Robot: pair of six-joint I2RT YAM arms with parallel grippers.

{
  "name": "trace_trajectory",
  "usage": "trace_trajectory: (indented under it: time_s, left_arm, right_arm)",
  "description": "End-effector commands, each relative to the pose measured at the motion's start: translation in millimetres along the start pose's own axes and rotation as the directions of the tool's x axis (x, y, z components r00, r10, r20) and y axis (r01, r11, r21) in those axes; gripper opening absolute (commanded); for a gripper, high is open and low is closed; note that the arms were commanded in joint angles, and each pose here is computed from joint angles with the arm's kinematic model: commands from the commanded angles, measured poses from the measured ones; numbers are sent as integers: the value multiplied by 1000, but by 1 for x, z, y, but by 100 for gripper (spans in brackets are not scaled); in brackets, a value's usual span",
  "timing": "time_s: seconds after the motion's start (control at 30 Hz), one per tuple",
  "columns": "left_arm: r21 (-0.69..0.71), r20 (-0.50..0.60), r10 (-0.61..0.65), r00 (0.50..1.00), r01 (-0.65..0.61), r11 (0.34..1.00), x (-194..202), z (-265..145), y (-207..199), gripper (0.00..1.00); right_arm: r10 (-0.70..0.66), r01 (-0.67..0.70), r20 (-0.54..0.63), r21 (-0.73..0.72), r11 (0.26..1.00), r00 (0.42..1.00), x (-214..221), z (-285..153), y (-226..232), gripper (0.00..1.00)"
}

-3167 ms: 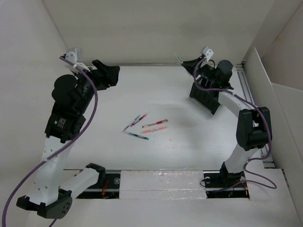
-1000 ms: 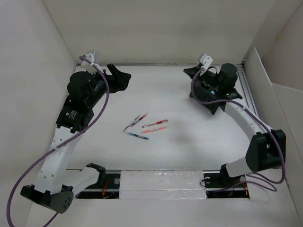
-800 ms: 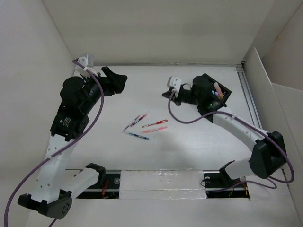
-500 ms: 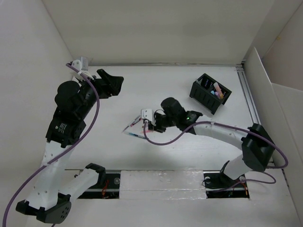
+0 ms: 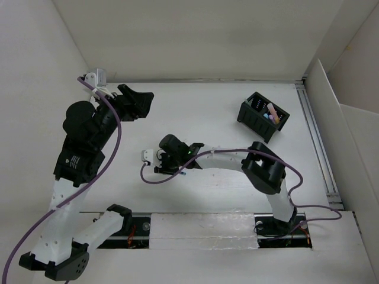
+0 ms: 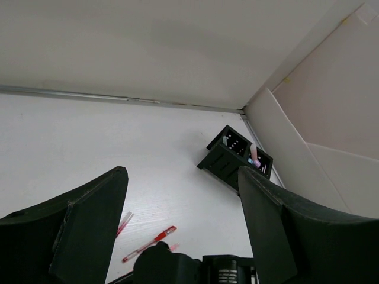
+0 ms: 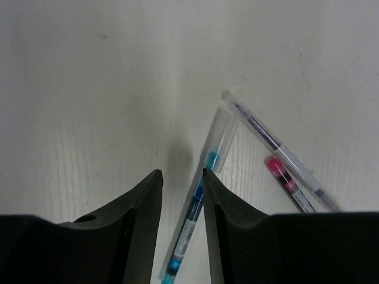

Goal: Organize the desk

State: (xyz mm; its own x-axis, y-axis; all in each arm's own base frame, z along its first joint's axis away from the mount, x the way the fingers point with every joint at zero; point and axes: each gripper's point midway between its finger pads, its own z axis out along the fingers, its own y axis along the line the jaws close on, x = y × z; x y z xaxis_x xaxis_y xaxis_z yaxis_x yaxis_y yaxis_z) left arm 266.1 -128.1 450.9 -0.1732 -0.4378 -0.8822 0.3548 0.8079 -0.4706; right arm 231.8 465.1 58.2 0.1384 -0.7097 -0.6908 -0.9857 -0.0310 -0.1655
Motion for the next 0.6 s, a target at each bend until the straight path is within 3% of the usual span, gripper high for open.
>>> trace_trajectory:
  time_s: [0.0, 0.33, 0.57]
  left_arm:
    - [75, 63, -1, 998, -4, 997, -17, -6, -18, 71]
    - [69, 56, 14, 998, -18, 997, -12, -8, -14, 71]
    - [69, 56, 15, 998, -19, 997, -11, -8, -14, 71]
  right_arm:
    - [29, -30, 31, 34, 999, 999, -19, 8, -14, 39]
    - [36, -38, 33, 66, 997, 999, -21, 21, -30, 38]
    - [37, -43, 63, 93, 995, 997, -31, 4, -37, 31]
